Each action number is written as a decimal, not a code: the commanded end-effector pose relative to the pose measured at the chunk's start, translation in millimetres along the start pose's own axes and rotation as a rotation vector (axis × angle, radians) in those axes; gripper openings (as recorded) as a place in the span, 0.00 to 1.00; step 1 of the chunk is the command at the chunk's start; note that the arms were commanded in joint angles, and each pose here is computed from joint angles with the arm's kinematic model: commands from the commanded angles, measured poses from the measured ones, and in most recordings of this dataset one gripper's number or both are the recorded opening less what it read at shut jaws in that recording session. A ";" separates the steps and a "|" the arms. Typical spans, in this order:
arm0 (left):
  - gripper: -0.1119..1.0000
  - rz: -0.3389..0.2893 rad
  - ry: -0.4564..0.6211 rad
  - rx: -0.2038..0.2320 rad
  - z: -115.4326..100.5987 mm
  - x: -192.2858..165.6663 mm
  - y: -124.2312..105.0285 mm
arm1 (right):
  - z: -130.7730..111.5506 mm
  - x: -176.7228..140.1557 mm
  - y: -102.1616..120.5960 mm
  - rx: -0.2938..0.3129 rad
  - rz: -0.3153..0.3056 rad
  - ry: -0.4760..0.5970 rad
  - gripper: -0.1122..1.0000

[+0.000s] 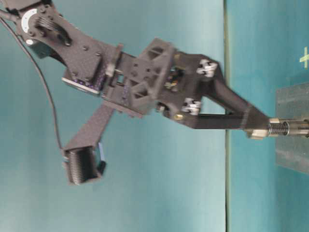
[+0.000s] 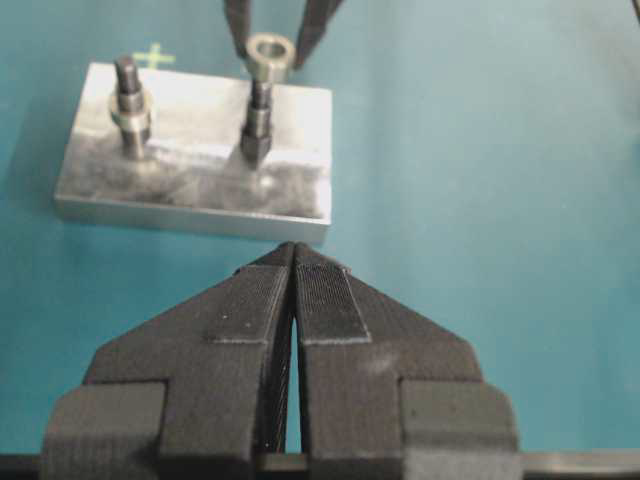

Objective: Insert the washer onto the shaft.
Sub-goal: 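Carry the washer left and lower it onto the lower shaft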

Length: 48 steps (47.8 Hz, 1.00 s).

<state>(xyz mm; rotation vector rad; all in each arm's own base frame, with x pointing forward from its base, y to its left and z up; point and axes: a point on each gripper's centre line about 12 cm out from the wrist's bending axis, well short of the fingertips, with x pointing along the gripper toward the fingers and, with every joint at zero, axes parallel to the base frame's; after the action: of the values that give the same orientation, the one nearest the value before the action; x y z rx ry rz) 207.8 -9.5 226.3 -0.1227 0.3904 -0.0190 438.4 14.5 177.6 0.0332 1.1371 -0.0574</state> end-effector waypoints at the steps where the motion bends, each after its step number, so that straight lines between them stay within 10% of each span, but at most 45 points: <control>1: 0.10 -0.003 -0.015 0.002 4.8 0.3 -1.0 | 10.2 -9.3 4.0 -0.016 0.007 -0.038 0.40; 32: 0.10 -0.003 -0.015 0.002 4.8 0.3 -1.0 | 14.6 8.3 4.6 -0.052 0.004 -0.022 0.41; 42: 0.10 -0.003 -0.013 0.002 4.2 0.4 -0.9 | 17.7 13.1 4.4 -0.051 0.001 -0.009 0.87; 48: 0.10 -0.003 -0.015 0.002 4.8 0.3 -1.0 | 16.9 13.8 6.8 -0.050 0.005 0.006 0.82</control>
<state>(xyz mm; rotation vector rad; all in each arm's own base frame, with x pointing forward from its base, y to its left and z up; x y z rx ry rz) 207.8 -9.5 226.3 -0.1227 0.3904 -0.0190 455.5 15.9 155.4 -0.0017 1.1838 -0.0387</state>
